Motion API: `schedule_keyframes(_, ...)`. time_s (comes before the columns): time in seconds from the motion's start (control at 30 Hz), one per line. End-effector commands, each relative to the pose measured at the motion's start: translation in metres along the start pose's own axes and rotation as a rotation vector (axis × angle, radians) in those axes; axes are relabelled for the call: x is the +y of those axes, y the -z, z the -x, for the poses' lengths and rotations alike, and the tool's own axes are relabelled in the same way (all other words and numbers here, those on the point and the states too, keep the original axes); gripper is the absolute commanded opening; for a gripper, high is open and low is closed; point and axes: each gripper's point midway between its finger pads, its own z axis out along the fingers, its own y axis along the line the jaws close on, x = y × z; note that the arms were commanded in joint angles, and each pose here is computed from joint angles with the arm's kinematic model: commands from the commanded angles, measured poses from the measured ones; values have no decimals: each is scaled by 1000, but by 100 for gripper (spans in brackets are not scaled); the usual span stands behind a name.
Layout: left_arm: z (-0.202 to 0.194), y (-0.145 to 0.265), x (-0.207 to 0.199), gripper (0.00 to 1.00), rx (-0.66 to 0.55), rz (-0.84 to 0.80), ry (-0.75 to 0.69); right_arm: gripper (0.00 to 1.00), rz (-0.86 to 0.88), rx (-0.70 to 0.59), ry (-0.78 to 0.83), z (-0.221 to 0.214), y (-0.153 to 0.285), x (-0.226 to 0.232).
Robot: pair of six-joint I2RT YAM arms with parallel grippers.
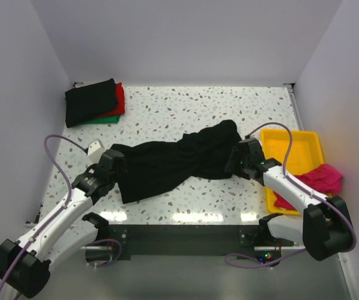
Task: Fold and stack the t-shirts
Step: Flatten the tshirt out
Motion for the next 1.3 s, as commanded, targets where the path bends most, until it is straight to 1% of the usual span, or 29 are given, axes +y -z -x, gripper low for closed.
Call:
schedule_keyframes(0.0, 21, 8, -15, 0, -50, -49, 7, 59, -22, -47, -46, 7, -6, -2)
schedule_keyframes(0.17, 22, 8, -18, 0, -52, -63, 7, 58, -21, -59, -64, 17, -20, 5)
schedule_keyframes(0.23, 24, 9, -20, 0, -56, -68, 10, 53, -23, -54, -66, 20, -26, 9)
schedule_keyframes(0.27, 25, 10, -21, 0, -58, -72, 10, 47, -23, -54, -66, 22, -28, 11)
schedule_keyframes(0.3, 26, 10, -20, 0, -65, -67, 5, 36, -15, -62, -66, 27, -28, 15)
schedule_keyframes(0.33, 27, 10, -20, 0, -67, -65, 2, 30, -12, -53, -67, 28, -29, 17)
schedule_keyframes(0.37, 30, 12, -21, 0, -73, -65, 5, 17, -12, -57, -66, 31, -28, 19)
schedule_keyframes(0.47, 39, 17, -24, 0, -96, -73, 3, 0, -18, -76, -59, 45, -14, 24)
schedule_keyframes(0.57, 59, 29, -29, 0, -148, -76, 6, 0, 25, -169, -55, 81, 19, 43)
schedule_keyframes(0.63, 82, 42, -35, 0, -207, -87, 22, 0, 37, -225, -53, 98, 38, 48)
schedule_keyframes(0.67, 90, 48, -37, 0, -228, -86, 25, 0, 30, -257, -49, 107, 53, 46)
schedule_keyframes(0.7, 101, 53, -35, 0, -259, -71, 30, 0, 51, -300, -52, 124, 70, 54)
schedule_keyframes(0.73, 119, 68, -44, 0, -299, -99, 56, 0, 62, -325, -56, 133, 81, 56)
schedule_keyframes(0.77, 129, 75, -46, 0, -325, -103, 57, 0, 78, -368, -62, 150, 102, 59)
schedule_keyframes(0.83, 158, 97, -53, 0, -399, -125, 95, 0, 95, -415, -68, 166, 126, 62)
schedule_keyframes(0.9, 183, 119, -60, 0, -458, -155, 122, 0, 124, -482, -86, 187, 162, 64)
schedule_keyframes(0.93, 190, 126, -62, 0, -475, -161, 127, 0, 132, -504, -91, 193, 173, 64)
schedule_keyframes(0.97, 198, 133, -63, 0, -495, -167, 119, 0, 140, -545, -101, 205, 195, 63)
schedule_keyframes(1.03, 219, 155, -67, 0, -544, -188, 128, 0, 148, -600, -103, 215, 222, 59)
schedule_keyframes(1.07, 227, 164, -68, 0, -562, -200, 128, 0, 158, -633, -105, 222, 243, 60)
schedule_keyframes(1.1, 241, 181, -70, 0, -595, -226, 148, 0, 158, -670, -108, 225, 258, 57)
schedule_keyframes(1.2, 260, 206, -69, 0, -640, -247, 149, 0, 163, -743, -103, 233, 296, 54)
schedule_keyframes(1.27, 276, 232, -66, 0, -686, -279, 175, 0, 178, -791, -103, 235, 322, 54)
